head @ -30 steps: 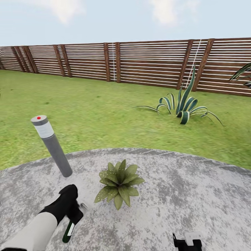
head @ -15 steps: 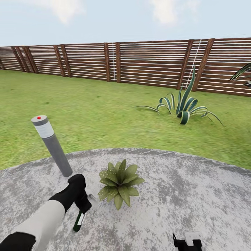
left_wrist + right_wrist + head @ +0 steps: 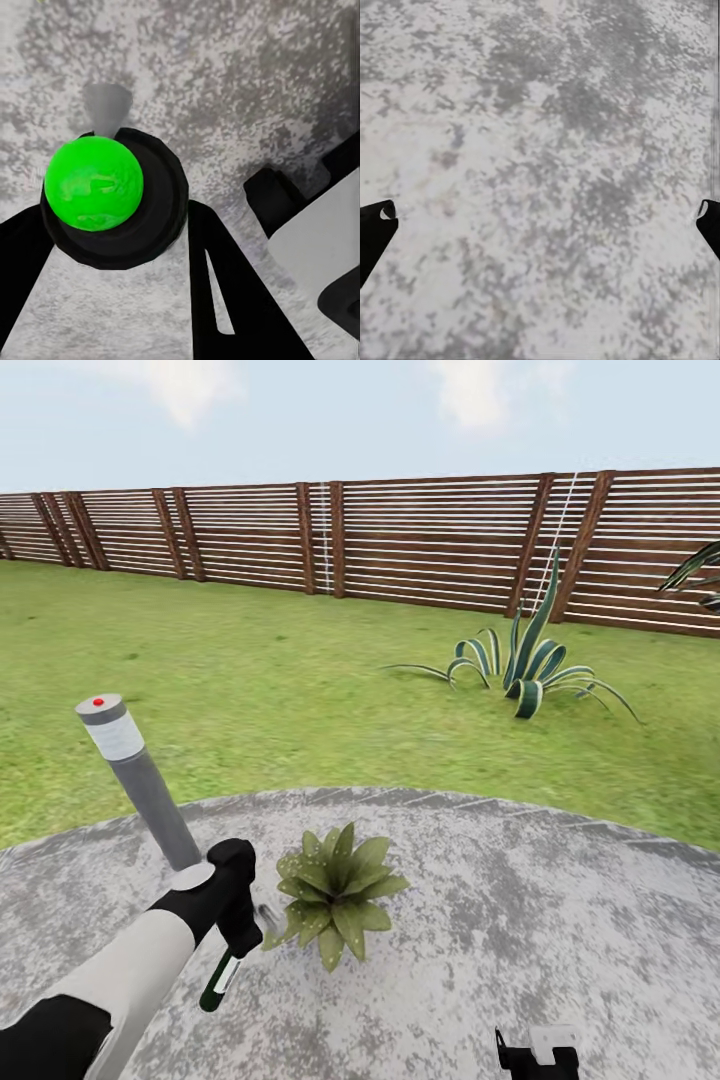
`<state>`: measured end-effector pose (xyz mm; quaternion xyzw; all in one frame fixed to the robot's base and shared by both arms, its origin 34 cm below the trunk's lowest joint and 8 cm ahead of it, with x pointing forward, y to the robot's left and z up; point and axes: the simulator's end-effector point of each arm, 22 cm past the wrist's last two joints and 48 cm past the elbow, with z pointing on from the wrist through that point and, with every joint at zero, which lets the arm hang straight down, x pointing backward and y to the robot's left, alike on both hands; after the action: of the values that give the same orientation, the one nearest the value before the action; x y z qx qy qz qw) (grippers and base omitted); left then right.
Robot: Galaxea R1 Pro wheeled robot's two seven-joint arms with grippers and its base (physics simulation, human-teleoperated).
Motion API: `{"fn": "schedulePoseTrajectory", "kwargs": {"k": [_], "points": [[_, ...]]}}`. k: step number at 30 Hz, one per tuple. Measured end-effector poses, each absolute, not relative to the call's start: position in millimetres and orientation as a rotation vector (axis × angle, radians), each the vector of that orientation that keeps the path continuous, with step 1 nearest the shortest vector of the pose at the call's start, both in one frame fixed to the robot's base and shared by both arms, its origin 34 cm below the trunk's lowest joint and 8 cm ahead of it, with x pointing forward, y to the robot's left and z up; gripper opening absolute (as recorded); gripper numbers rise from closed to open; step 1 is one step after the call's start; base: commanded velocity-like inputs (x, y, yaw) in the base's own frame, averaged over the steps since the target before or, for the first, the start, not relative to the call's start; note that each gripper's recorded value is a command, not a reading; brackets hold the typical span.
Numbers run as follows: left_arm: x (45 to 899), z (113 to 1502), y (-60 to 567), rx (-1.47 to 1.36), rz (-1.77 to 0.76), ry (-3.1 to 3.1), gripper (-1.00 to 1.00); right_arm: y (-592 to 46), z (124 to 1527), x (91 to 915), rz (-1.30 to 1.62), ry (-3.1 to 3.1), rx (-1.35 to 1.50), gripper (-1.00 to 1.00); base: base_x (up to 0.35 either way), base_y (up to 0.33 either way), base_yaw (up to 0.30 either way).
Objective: Pick up the pesticide atomizer in the garden and spray insectifuge to fully cover both potted plants in the garden.
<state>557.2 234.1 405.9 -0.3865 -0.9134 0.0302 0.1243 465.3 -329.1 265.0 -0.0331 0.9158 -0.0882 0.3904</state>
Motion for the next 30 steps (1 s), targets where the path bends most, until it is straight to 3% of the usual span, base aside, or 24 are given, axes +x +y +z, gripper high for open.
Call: {"fn": "schedulePoseTrajectory", "kwargs": {"k": [11, 16, 22, 30], "points": [[556.6, 405.2, 232.3, -1.127, 0.094, -2.663, -1.00, -329.1, 264.8, 465.3, -0.224, 2.328, -0.084, 1.00, -0.053, -0.263, 0.256], [556.4, 405.3, 232.2, -1.128, 0.093, -2.663, -1.00, -329.1, 265.0, 465.3, -0.224, 2.327, -0.084, 1.00, 0.080, -0.270, 0.024], [555.7, 404.8, 232.5, -1.126, 0.095, -2.663, -1.00, -329.0, 265.0, 465.4, -0.224, 2.327, -0.084, 1.00, 0.083, -0.262, 0.240], [551.1, 401.6, 235.0, -1.117, 0.095, -2.653, -1.00, -329.0, 264.8, 465.3, -0.224, 2.328, -0.084, 1.00, 0.005, -0.047, 0.276]]}}
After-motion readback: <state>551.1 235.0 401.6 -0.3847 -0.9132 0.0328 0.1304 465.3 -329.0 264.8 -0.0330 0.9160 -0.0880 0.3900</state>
